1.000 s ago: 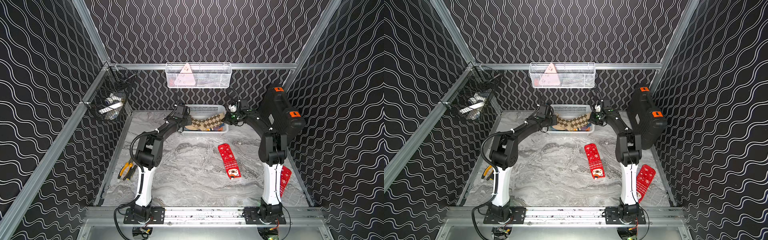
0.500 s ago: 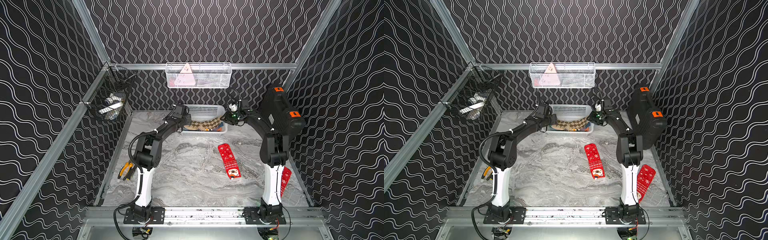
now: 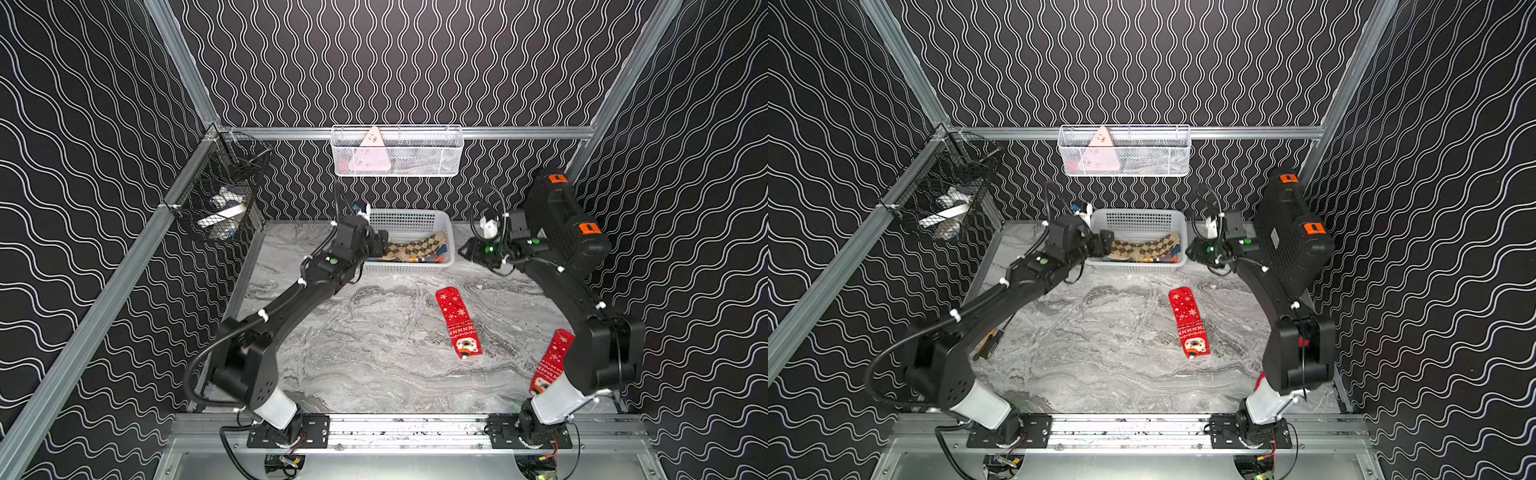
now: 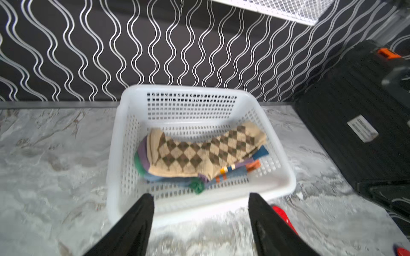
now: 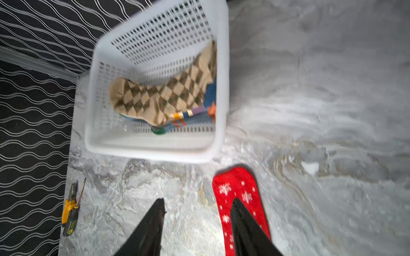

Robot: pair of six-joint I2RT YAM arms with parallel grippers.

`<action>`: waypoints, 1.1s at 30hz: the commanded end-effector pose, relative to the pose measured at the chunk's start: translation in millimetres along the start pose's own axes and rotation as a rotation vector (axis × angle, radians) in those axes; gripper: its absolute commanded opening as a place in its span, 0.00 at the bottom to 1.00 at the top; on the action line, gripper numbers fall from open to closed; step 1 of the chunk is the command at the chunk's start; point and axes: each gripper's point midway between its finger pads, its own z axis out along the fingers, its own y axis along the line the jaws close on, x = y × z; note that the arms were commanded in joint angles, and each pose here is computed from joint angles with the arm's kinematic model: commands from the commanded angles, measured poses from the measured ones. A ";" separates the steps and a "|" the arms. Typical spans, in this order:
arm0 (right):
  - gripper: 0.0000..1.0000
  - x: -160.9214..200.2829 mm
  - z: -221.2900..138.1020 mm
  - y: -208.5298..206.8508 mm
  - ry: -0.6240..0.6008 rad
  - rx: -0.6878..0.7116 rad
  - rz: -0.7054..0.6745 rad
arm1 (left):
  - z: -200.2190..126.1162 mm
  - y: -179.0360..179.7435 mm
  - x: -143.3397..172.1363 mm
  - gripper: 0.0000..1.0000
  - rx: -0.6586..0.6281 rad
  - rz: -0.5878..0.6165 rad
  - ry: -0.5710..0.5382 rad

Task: Place the socks together as a pair
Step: Move the sock to the center of the board.

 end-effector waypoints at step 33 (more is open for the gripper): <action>0.48 270.3 92.0 65.3 0.420 -0.078 -0.198 | -63.4 5.3 181.7 0.71 0.101 -0.080 0.205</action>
